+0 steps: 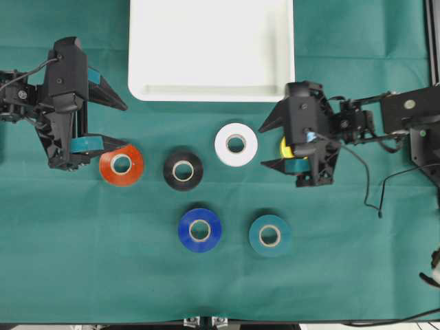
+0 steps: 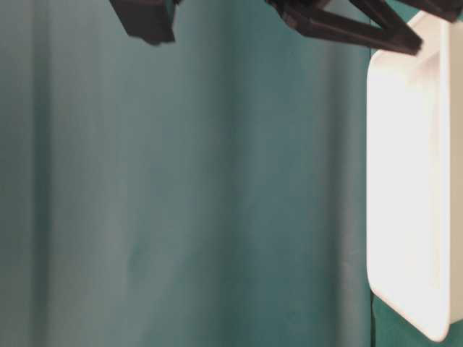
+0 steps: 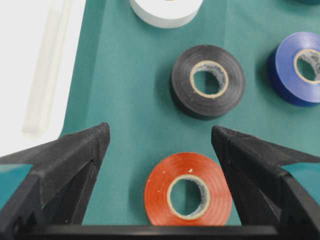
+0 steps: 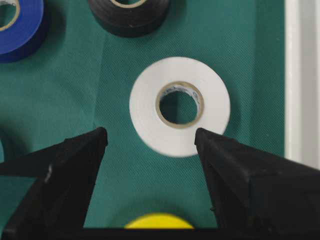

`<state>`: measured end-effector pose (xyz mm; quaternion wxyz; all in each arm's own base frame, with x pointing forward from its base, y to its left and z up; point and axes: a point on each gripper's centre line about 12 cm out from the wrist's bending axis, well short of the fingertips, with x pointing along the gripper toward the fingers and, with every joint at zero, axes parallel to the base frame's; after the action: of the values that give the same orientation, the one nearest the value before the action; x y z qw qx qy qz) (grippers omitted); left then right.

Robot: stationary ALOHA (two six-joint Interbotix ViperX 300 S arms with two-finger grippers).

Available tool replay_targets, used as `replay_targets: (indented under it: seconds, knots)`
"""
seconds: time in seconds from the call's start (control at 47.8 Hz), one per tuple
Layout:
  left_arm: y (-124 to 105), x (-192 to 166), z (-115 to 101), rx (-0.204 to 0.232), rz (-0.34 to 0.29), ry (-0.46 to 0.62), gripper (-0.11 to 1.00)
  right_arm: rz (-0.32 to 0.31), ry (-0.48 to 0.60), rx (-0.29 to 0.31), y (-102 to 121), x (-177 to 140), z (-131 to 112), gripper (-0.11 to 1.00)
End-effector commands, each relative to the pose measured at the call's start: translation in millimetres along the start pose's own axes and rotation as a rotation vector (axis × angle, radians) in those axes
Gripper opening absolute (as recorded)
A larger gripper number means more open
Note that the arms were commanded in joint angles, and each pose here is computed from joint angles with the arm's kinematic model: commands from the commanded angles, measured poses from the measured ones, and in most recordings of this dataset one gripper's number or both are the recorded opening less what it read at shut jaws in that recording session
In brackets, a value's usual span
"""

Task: Put the tape alternately from left to right into the white case.
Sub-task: 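Move the right gripper over the white tape roll, then lower the right gripper into the white roll's hole and close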

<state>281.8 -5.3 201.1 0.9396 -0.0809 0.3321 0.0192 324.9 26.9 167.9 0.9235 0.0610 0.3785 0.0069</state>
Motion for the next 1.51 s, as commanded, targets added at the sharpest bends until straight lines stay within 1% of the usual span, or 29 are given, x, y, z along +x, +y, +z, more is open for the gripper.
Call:
replay_targets:
  seconds: [0.0, 0.146, 0.711, 1.108, 1.485]
  knots:
    - [-2, -4, 11, -0.003, -0.007, -0.036, 0.6, 0.006, -0.015, -0.003, 4, 3, 12, 0.81]
    - [-2, -3, 10, -0.003, -0.006, -0.032, 0.6, -0.002, 0.032, -0.003, 3, 16, 10, 0.81]
    - [-2, -2, 10, -0.004, -0.006, -0.03, 0.61, -0.016, 0.103, -0.023, 3, 56, 7, 0.81]
    - [-1, -2, 10, -0.005, -0.004, -0.029, 0.6, -0.023, 0.131, -0.045, 1, 76, 5, 0.81]
    - [-2, -2, 9, -0.004, -0.005, -0.029, 0.61, -0.033, 0.158, -0.038, -3, 87, 0, 0.8]
